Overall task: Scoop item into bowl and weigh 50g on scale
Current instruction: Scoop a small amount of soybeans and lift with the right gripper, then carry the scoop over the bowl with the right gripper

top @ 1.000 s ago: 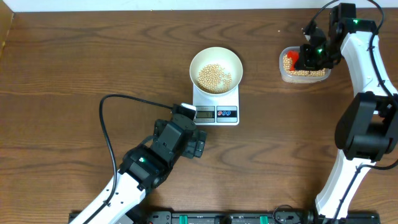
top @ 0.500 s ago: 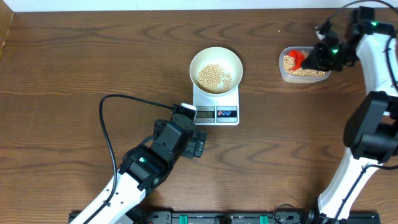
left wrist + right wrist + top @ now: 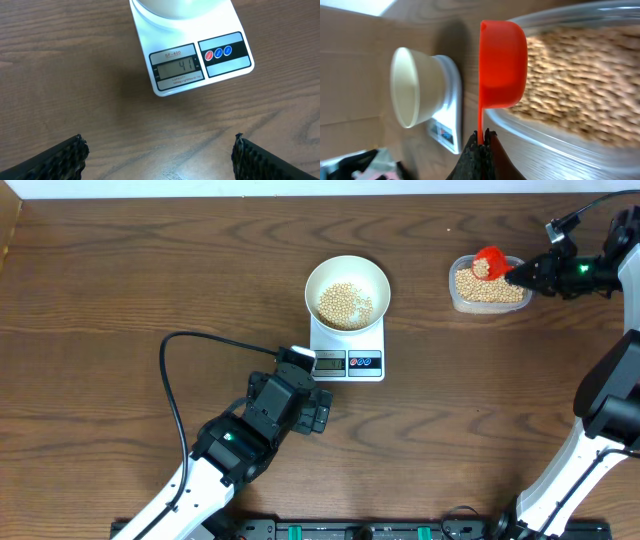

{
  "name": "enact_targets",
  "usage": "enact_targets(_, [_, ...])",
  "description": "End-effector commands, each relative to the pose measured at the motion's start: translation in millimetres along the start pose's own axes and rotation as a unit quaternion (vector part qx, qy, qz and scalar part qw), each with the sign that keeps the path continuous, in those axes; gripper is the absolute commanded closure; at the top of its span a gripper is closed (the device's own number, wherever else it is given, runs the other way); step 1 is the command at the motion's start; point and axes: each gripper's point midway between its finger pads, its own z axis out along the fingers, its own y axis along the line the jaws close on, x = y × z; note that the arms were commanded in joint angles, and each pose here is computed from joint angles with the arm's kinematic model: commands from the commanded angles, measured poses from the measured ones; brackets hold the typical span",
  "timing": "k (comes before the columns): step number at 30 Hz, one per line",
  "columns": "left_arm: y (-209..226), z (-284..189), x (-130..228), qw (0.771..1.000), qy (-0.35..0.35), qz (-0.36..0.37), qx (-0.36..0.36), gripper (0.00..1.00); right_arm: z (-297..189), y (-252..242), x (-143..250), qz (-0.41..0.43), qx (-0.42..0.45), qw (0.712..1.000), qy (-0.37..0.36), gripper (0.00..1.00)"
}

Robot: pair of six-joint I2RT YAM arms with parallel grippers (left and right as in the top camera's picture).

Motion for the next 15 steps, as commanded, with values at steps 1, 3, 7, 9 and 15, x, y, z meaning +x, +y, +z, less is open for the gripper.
enact_targets(1, [2, 0, -2, 1.0, -0.004, 0.0, -0.008, 0.06, 3, 31, -6, -0.029, -0.081, 0.996, -0.016, 0.99])
enact_targets(3, [2, 0, -2, 1.0, -0.004, 0.0, -0.008, 0.06, 7, 42, -6, -0.033, -0.1, 0.994, -0.015, 0.99])
enact_targets(7, [2, 0, -2, 1.0, -0.004, 0.0, -0.008, 0.06, 26, 59, -1, -0.048, -0.111, 0.993, 0.005, 0.99])
enact_targets(9, [2, 0, -2, 1.0, -0.004, 0.0, -0.008, 0.06, 35, 68, 1, -0.058, -0.115, 0.992, 0.015, 0.99])
enact_targets(15, [2, 0, -2, 1.0, -0.004, 0.0, -0.008, 0.06, 59, 111, 3, -0.101, -0.128, 0.986, 0.041, 0.99])
